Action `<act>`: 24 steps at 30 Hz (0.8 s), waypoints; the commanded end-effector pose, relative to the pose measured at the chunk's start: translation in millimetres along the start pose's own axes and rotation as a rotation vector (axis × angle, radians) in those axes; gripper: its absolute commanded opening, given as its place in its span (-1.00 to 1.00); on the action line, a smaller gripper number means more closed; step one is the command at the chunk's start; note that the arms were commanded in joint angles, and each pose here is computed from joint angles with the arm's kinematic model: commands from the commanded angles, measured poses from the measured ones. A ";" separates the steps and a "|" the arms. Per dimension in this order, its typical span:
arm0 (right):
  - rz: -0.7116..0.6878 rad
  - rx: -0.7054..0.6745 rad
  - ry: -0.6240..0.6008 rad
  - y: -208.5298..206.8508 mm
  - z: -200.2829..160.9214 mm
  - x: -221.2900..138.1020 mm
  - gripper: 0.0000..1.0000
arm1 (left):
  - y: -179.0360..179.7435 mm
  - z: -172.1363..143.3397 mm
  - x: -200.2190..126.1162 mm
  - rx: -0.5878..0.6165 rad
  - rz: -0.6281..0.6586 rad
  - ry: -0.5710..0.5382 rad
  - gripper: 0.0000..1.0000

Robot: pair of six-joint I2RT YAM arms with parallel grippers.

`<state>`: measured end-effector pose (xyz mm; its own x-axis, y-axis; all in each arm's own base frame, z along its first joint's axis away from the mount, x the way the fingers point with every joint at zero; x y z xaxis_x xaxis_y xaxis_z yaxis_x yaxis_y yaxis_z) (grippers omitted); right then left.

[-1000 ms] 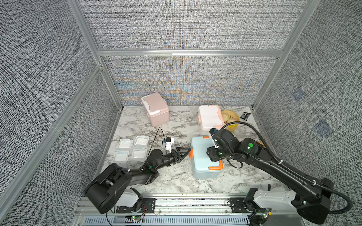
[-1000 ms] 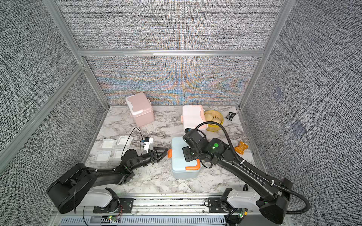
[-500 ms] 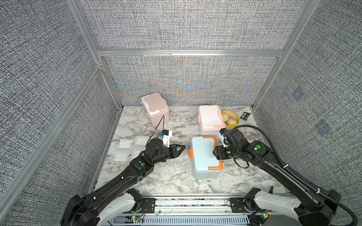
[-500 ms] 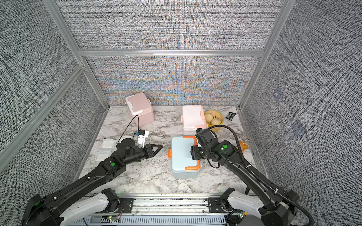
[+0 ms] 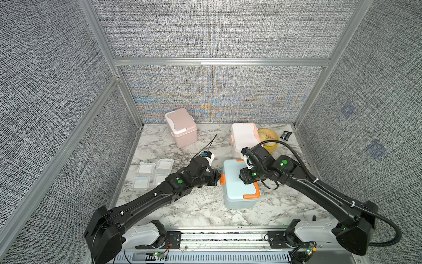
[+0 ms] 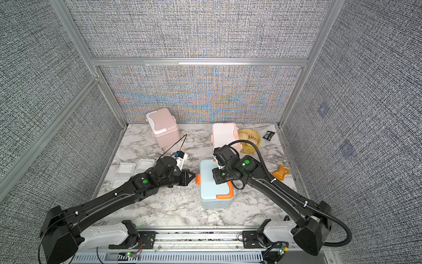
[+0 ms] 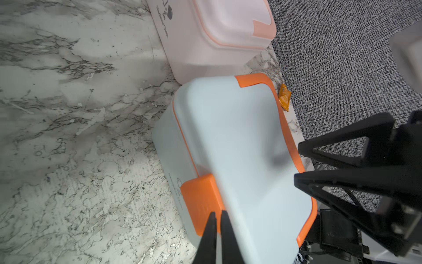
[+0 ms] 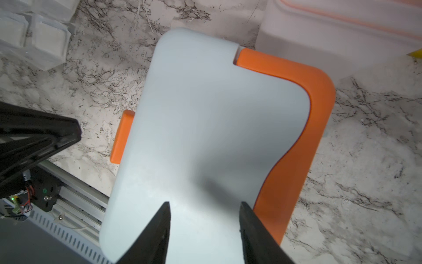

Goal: Open first aid kits and take out gauze
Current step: Fasten the fastener of the first aid kit.

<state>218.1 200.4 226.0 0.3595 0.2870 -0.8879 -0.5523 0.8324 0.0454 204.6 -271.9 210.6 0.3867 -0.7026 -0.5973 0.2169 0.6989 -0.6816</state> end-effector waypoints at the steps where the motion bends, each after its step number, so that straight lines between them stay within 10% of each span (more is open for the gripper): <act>1: -0.010 -0.013 0.045 0.4 -7.0 6.3 0.05 | -1.6 1.4 4.3 0.030 0.011 0.007 -0.84; 24: 0.040 -0.003 0.048 9.7 -8.0 13.2 0.24 | 9.2 -13.5 23.6 -0.009 0.001 0.030 -0.72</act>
<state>220.4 213.4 214.1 0.3434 0.3110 -0.8862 -0.5744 0.8161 0.0639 205.0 -283.1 177.2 0.3564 -0.6867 -0.6336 0.2001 0.7185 -0.6662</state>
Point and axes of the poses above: each gripper's point midway between its finger pads, its own x axis out along the fingers, its own y axis along the line the jaws close on, z = x × y, the point moved 4 cm from there along -x, back along the fingers, and after that the axes turned 11 degrees about -x, right-handed, at the moved point
